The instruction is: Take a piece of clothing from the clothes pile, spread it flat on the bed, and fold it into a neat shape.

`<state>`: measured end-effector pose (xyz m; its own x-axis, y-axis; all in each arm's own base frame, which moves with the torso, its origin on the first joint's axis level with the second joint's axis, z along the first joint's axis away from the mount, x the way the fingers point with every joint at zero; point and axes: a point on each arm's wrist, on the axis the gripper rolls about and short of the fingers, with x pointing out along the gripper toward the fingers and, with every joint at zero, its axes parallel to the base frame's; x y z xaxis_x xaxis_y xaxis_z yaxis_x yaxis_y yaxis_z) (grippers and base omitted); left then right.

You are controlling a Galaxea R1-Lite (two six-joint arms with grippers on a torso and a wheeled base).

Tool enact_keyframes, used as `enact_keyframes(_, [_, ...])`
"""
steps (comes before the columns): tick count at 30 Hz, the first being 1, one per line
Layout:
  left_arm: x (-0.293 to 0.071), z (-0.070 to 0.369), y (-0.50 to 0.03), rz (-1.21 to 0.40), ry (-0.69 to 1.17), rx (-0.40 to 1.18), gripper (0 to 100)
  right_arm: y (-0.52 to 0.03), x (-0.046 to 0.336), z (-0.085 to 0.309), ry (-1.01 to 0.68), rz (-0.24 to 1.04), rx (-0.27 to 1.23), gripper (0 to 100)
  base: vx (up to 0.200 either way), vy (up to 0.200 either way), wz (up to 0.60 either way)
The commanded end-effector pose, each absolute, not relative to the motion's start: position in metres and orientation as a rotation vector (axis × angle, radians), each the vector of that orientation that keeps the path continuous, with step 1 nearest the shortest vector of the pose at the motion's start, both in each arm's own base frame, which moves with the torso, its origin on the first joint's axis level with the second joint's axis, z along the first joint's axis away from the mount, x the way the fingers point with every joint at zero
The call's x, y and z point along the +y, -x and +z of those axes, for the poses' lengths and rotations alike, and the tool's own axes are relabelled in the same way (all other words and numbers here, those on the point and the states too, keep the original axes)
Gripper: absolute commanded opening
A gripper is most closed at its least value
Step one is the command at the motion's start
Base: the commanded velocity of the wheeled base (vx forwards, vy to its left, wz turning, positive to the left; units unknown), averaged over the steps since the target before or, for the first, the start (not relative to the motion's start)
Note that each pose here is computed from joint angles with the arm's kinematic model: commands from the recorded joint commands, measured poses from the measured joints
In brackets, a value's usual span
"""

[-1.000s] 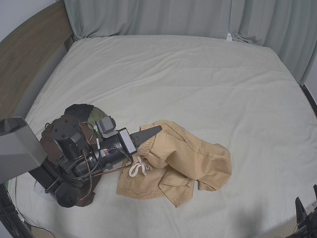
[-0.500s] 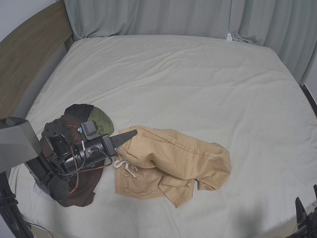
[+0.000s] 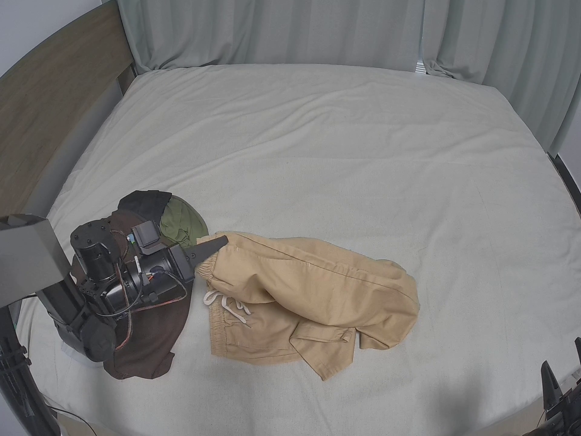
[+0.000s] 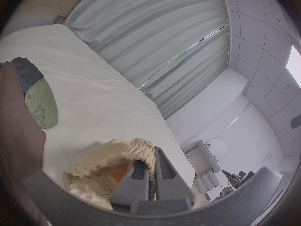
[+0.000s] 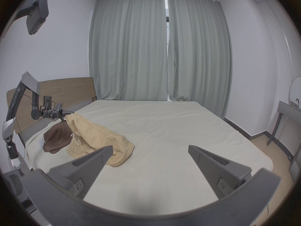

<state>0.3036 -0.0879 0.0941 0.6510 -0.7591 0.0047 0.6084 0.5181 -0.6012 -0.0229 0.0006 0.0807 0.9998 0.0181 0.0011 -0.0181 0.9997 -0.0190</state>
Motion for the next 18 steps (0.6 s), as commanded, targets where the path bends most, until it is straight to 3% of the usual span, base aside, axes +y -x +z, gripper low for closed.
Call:
enact_keyframes(1, [-0.0806, 0.0936, -0.3059, -0.809, 0.61, 0.266, 0, 0.0229, 0.0006, 0.0759, 0.018, 0.017, -0.002, 100, 0.0, 0.0, 0.0])
enact_keyframes(18, [-0.079, 0.0945, -0.3071, -0.808, 0.608, 0.26, 0, 0.0229, 0.0006, 0.0759, 0.017, 0.018, -0.002, 100, 0.0, 0.0, 0.0])
